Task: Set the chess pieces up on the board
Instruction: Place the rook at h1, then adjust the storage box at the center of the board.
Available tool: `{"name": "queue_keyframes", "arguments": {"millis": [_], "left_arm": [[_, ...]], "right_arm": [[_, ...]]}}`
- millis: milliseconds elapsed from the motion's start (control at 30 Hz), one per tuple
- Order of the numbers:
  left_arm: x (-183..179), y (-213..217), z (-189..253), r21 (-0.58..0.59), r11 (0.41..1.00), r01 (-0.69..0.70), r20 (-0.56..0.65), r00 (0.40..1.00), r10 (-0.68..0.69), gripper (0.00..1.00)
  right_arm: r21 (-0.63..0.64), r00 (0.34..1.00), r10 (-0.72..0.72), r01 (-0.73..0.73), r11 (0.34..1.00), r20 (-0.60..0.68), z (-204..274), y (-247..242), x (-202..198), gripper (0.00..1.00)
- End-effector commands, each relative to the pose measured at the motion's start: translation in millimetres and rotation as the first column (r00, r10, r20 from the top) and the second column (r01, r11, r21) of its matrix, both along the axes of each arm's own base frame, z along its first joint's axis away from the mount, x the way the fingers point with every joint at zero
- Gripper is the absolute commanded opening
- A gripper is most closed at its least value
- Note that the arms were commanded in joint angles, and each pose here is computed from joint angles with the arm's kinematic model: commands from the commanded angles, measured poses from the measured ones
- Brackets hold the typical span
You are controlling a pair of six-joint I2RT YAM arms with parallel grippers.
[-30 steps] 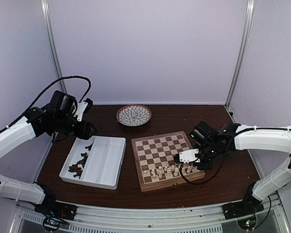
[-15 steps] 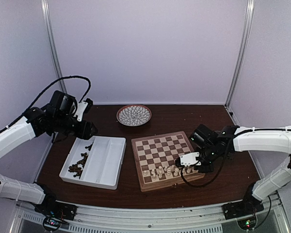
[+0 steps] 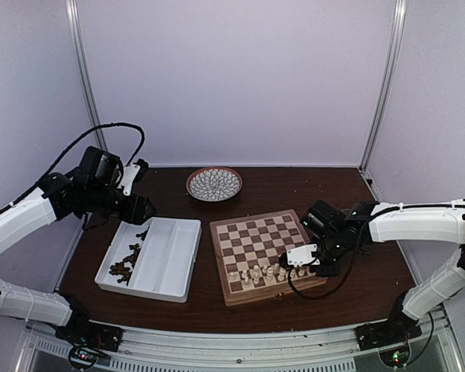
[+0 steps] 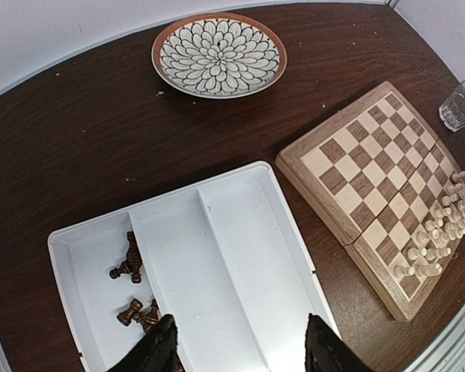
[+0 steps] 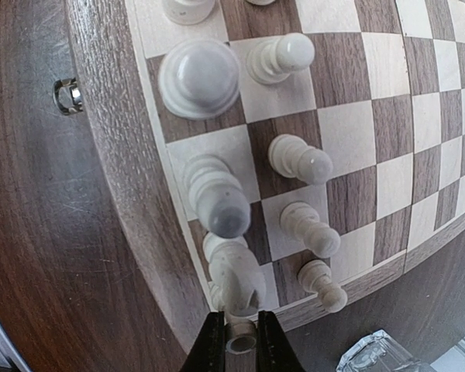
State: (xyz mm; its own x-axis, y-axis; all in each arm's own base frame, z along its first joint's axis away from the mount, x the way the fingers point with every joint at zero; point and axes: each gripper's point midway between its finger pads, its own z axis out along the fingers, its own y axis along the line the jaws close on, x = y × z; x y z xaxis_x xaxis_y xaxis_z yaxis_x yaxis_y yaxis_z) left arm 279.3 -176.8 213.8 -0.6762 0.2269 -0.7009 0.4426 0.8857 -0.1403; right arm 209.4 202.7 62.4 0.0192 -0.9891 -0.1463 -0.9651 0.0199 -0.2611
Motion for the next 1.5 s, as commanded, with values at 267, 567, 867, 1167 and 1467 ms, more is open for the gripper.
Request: {"name": "queue_keyframes", "arguments": {"millis": [267, 567, 867, 1167, 1467], "left_arm": [[6.2, -7.0, 9.4, -0.065, 0.998, 0.003, 0.036, 0.999, 0.0, 0.56], [3.8, -8.8, 9.5, -0.08, 0.997, 0.008, 0.027, 1.0, -0.006, 0.56], [-1.6, 2.5, -6.2, -0.033, 0.996, -0.085, -0.101, 0.992, 0.082, 0.54], [-57.6, 2.7, -62.0, 0.066, 0.981, -0.183, -0.432, 0.881, 0.193, 0.42], [-103.5, -1.3, -119.5, 0.3, 0.945, -0.129, -0.579, 0.763, 0.288, 0.44]], "right_arm": [[-0.04, 1.0, -0.019, 0.02, 0.999, 0.013, -3.2, -10.8, 2.9, 0.08], [0.02, 0.999, -0.038, 0.038, 0.999, 0.0, 12.3, -3.8, -0.5, 0.21], [0.202, 0.996, -0.087, 0.084, 0.976, 0.006, 106.4, 5.5, -3.8, 0.38], [0.32, 0.978, -0.21, 0.204, 0.925, -0.014, 120.2, -20.2, 3.5, 0.39], [0.401, 0.948, -0.293, 0.317, 0.86, -0.122, 94.9, -30.6, 3.1, 0.39]]}}
